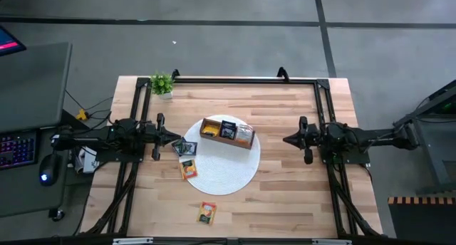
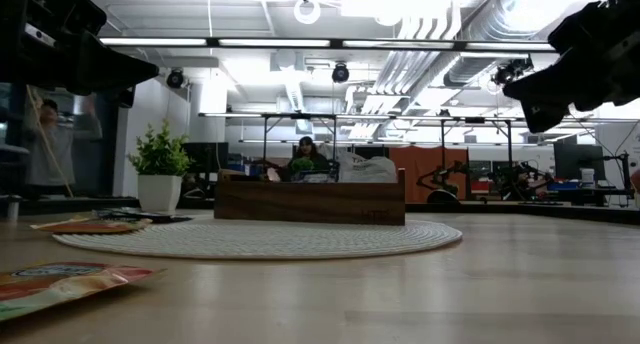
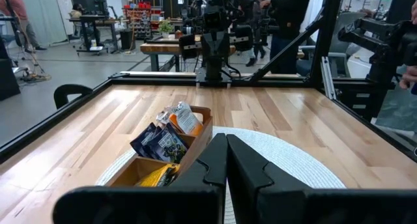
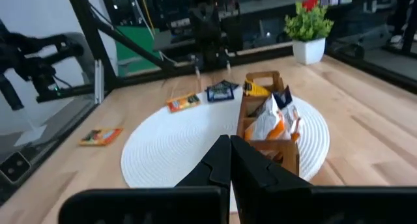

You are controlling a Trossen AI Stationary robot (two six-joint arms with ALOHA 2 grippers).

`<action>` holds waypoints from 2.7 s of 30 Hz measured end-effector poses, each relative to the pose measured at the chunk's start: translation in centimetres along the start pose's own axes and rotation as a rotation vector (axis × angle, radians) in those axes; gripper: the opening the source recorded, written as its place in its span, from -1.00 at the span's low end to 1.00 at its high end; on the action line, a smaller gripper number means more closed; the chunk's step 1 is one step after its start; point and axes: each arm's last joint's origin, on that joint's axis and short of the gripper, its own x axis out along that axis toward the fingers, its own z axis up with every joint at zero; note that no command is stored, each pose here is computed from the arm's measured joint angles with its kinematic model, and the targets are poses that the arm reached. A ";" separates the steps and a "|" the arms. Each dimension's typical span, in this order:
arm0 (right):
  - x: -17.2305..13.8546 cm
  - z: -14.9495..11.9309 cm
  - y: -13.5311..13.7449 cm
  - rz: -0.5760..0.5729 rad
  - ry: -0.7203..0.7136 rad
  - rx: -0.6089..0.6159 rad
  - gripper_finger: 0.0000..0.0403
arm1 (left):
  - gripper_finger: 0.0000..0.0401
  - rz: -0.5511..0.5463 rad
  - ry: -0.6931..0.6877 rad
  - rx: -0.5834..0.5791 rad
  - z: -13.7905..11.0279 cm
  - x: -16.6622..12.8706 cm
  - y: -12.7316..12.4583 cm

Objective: Pick & Place Tea
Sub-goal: Put the blue tea bag into the middle section of the wooden organizer

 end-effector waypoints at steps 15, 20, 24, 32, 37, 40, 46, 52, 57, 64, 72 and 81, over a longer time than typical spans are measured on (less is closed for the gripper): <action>-0.4 0.5 0.1 0.012 -0.062 0.002 -0.95 | -1.00 -0.001 0.000 0.000 0.0 0.0 0.0; -0.4 0.5 0.1 0.011 -0.061 0.002 -0.96 | -1.00 0.000 0.000 0.000 0.0 0.0 0.0; -0.4 0.4 0.1 0.011 -0.061 0.001 -0.98 | -1.00 0.000 0.000 0.000 0.0 0.0 0.0; -0.4 0.4 0.1 0.010 -0.060 0.001 -0.95 | -1.00 0.000 0.000 0.000 0.0 0.0 0.0; -0.4 0.4 0.1 0.010 -0.060 0.001 -0.95 | -1.00 0.000 0.000 0.000 0.0 0.0 0.0; -0.4 0.4 0.1 0.010 -0.060 0.001 -0.97 | -1.00 -0.001 0.000 0.000 0.0 0.0 0.0; -0.4 0.4 0.1 0.010 -0.059 0.001 -0.97 | -1.00 0.000 0.000 0.000 0.0 0.0 0.0; -0.4 0.4 0.1 0.010 -0.059 0.001 -0.96 | -1.00 0.000 0.000 0.000 0.0 0.0 0.0; -0.4 0.4 0.1 0.010 -0.059 0.001 -0.98 | -1.00 -0.001 0.000 -0.019 0.0 0.0 0.0; -0.4 0.4 0.1 0.010 -0.060 0.001 -0.95 | -1.00 -0.043 -0.011 -0.228 0.1 0.0 -0.1; -0.4 0.4 0.1 0.010 -0.060 0.001 -0.94 | -1.00 -0.087 -0.011 -0.503 0.2 0.0 -0.2; -0.4 0.4 0.1 0.010 -0.060 0.001 -0.94 | -1.00 -0.118 -0.003 -0.505 0.4 -0.1 -0.3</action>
